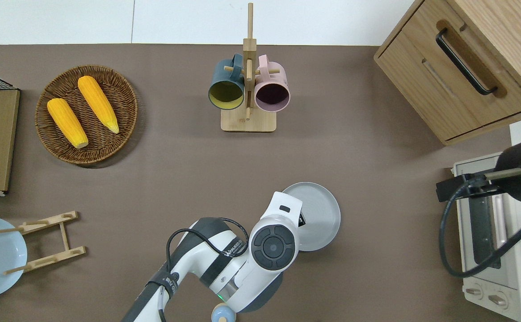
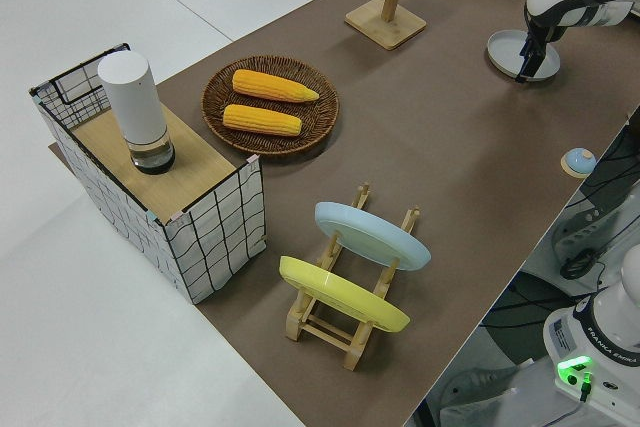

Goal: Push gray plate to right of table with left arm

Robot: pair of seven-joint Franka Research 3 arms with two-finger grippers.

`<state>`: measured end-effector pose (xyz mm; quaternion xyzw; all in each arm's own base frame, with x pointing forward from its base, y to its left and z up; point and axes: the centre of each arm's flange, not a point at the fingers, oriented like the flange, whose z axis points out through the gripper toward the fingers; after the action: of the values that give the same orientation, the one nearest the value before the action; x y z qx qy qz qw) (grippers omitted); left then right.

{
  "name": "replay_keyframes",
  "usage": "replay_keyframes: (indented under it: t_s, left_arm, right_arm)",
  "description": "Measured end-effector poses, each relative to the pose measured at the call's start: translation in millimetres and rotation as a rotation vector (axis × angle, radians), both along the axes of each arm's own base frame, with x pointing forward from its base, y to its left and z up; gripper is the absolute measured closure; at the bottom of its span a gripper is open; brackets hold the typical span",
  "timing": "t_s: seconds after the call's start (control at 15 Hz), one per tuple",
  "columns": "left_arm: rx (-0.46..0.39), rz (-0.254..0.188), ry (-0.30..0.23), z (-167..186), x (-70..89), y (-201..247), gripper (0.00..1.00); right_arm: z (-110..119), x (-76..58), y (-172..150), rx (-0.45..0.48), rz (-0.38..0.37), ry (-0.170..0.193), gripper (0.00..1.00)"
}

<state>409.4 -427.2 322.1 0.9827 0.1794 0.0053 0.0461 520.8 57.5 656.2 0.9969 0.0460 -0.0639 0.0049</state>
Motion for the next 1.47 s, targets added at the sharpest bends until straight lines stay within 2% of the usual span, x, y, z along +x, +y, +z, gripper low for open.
replay_keyframes:
  t_s: [0.2, 0.33, 0.6, 0.87, 1.13, 1.27, 1.47]
  left_arm:
    - [0.041, -0.082, 0.020, 22.8, 14.2, 14.3, 0.00]
    - [0.066, -0.152, 0.032, 49.2, 27.5, 36.6, 0.00]
    - [0.095, -0.276, 0.064, 104.0, 48.8, 102.3, 0.00]
    - [0.098, -0.360, 0.092, 146.1, 68.0, 179.5, 0.00]
    - [0.088, -0.396, 0.122, 193.7, 85.2, 261.4, 0.00]
    - [0.078, -0.404, 0.109, 217.1, 90.5, 294.8, 0.00]
    - [0.072, -0.391, 0.092, 252.9, 85.9, 327.8, 0.00]
  right_arm:
    - [0.0, 0.0, 0.0, 0.000, 0.000, 0.000, 0.01]
    - [0.0, 0.0, 0.0, 0.000, 0.000, 0.000, 0.01]
    - [0.0, 0.0, 0.0, 0.000, 0.000, 0.000, 0.01]
    - [0.0, 0.0, 0.0, 0.000, 0.000, 0.000, 0.01]
    - [0.0, 0.0, 0.0, 0.000, 0.000, 0.000, 0.01]
    - [0.0, 0.0, 0.0, 0.000, 0.000, 0.000, 0.01]
    - [0.0, 0.0, 0.0, 0.000, 0.000, 0.000, 0.01]
